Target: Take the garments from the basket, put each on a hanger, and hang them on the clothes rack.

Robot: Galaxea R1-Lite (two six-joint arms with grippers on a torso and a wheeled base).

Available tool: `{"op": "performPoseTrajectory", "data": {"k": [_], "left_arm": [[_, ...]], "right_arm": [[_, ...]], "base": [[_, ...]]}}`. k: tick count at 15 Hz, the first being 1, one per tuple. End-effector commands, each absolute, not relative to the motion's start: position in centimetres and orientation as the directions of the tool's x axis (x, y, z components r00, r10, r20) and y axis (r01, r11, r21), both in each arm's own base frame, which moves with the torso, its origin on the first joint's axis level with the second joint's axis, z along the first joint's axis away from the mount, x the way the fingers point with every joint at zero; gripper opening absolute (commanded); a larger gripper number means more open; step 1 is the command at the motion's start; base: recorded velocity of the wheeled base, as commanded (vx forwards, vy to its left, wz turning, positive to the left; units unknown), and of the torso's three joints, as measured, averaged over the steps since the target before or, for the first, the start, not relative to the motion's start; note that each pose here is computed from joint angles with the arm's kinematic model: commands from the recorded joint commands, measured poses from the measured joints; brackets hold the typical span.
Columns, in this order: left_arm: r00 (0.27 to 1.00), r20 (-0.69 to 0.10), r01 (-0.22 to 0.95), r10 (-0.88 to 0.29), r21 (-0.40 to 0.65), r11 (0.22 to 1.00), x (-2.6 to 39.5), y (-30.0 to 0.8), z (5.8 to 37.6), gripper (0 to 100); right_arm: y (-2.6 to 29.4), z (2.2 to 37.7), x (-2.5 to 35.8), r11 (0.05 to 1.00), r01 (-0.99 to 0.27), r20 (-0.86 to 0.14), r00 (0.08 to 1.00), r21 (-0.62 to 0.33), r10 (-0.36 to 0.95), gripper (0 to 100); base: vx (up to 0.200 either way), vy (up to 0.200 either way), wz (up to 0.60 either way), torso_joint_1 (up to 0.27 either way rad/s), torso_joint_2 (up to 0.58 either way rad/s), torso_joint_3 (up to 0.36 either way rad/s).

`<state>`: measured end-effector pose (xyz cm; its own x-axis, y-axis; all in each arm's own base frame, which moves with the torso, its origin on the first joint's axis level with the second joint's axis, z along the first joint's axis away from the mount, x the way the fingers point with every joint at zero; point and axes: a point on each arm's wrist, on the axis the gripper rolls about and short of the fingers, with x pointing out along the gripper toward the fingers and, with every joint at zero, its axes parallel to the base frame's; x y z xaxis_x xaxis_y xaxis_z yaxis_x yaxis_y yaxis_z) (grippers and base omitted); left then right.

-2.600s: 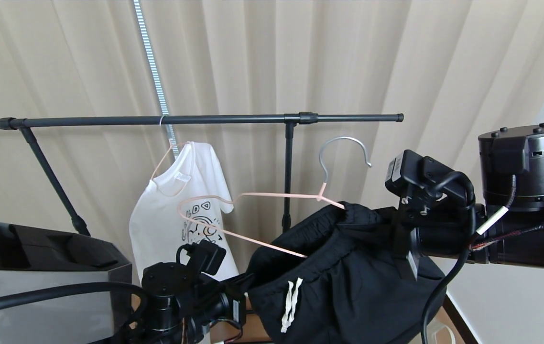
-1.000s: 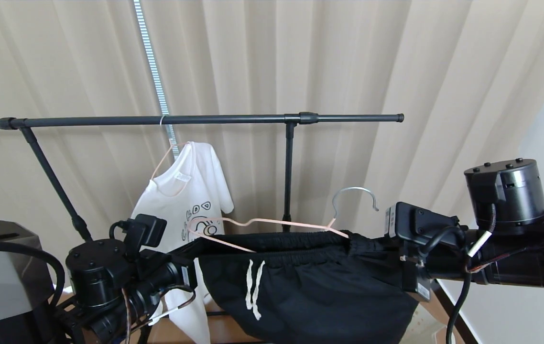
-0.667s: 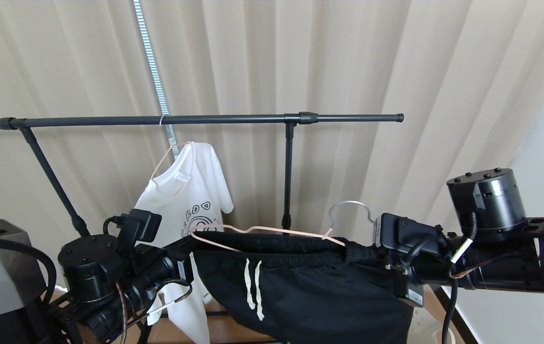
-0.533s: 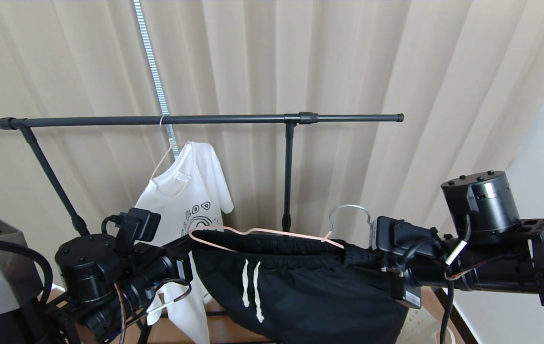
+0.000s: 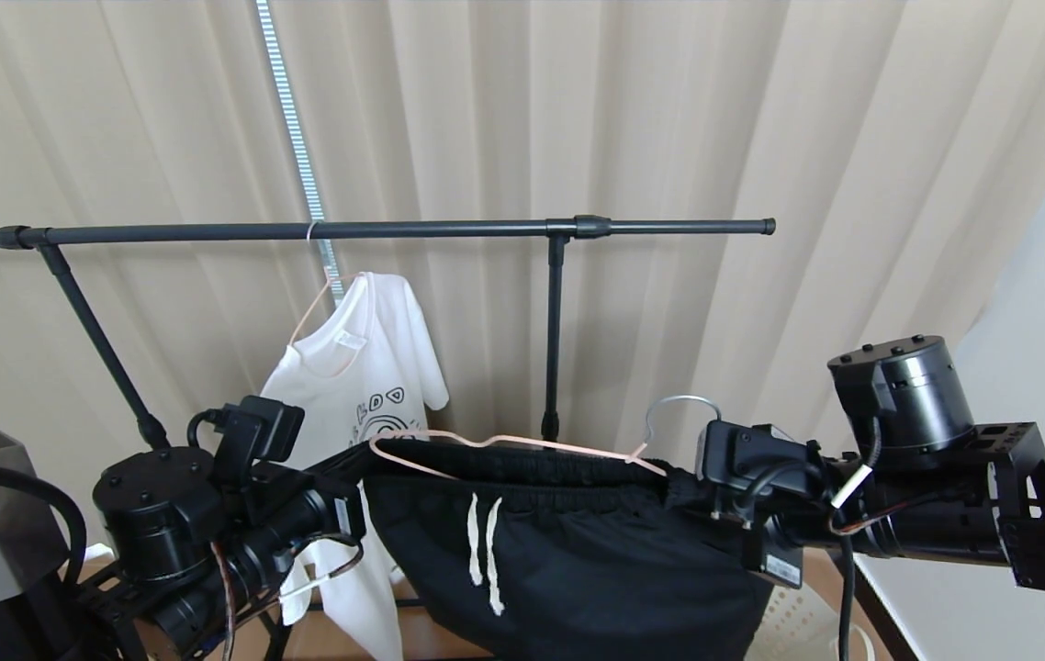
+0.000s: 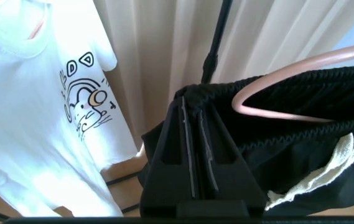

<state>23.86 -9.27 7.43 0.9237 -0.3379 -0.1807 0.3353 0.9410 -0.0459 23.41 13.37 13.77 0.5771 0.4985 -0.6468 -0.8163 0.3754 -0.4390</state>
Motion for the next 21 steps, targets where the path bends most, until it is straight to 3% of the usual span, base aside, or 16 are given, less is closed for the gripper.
{"op": "performPoseTrajectory", "data": {"k": [1,14,21], "left_arm": [[0.926,-0.177,0.332,-0.334,-0.039,0.942,23.8,-9.3,7.5,0],[0.949,-0.145,0.289,-0.279,0.052,0.956,24.7,-9.0,8.5,0],[0.928,-0.270,0.283,-0.255,0.069,0.957,24.7,-9.1,13.0,0]], "right_arm": [[13.6,13.5,23.6,0.373,-0.817,-0.656,0.576,-0.439,0.489,0],[14.6,12.0,24.2,0.382,-0.789,-0.698,0.609,-0.482,0.376,0],[14.7,12.0,24.3,0.391,-0.779,-0.696,0.620,-0.491,0.362,0]], "base": [[0.000,0.000,0.00,0.000,0.00,0.000],[0.000,0.000,0.00,0.000,0.00,0.000],[0.000,0.000,0.00,0.000,0.00,0.000]]}}
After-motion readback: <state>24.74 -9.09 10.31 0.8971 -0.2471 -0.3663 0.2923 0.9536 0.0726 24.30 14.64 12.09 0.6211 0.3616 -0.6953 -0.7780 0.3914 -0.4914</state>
